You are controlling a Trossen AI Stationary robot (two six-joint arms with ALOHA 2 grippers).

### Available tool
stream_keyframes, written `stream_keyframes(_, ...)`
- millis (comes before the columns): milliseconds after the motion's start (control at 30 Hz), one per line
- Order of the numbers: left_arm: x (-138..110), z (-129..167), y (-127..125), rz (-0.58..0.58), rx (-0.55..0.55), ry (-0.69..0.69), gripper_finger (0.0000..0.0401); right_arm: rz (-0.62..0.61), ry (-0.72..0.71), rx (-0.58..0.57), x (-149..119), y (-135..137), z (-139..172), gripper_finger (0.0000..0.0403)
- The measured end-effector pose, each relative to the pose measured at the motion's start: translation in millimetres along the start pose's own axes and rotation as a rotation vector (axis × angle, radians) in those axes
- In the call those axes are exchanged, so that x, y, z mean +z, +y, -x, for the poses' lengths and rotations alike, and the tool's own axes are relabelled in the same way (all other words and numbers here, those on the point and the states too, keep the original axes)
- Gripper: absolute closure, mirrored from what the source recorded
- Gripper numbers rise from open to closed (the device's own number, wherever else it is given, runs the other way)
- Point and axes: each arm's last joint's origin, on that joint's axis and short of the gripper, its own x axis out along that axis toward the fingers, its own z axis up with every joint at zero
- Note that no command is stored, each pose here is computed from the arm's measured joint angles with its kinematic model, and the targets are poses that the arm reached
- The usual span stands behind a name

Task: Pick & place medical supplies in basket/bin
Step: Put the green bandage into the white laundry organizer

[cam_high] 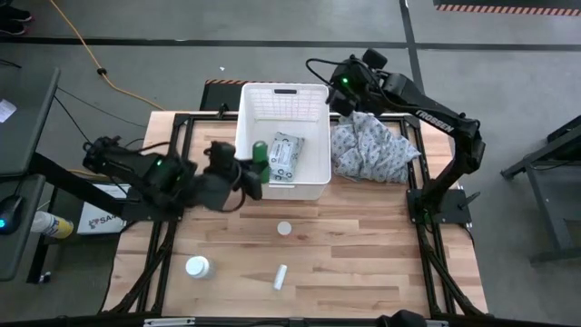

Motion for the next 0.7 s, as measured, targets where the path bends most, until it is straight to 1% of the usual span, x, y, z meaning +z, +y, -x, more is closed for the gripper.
stream_keyframes(100, 9.5, -11.1, 4.8, -0.031, 0.029, -0.002, 0.0291, -0.006, 0.024, 0.038, -3.6, 1.9, 0.1, 0.0295)
stream_keyframes(267, 23.5, -28.5, 14.0, -0.064, 0.071, 0.002, 0.0291, -0.010, 0.047, 0.191, -9.0, 7.4, 0.9, 0.0295)
stream_keyframes(367, 30.6, -37.3, 19.8, -0.089, 0.097, 0.000, 0.0291, -0.006, 0.070, 0.251, -12.4, 9.7, 1.7, 0.0295)
stream_keyframes(700, 59.4, -67.8, 46.5, -0.172, 0.183, 0.018, 0.0291, 0.010, 0.237, 0.266, -30.1, 11.4, 5.0, 0.0295)
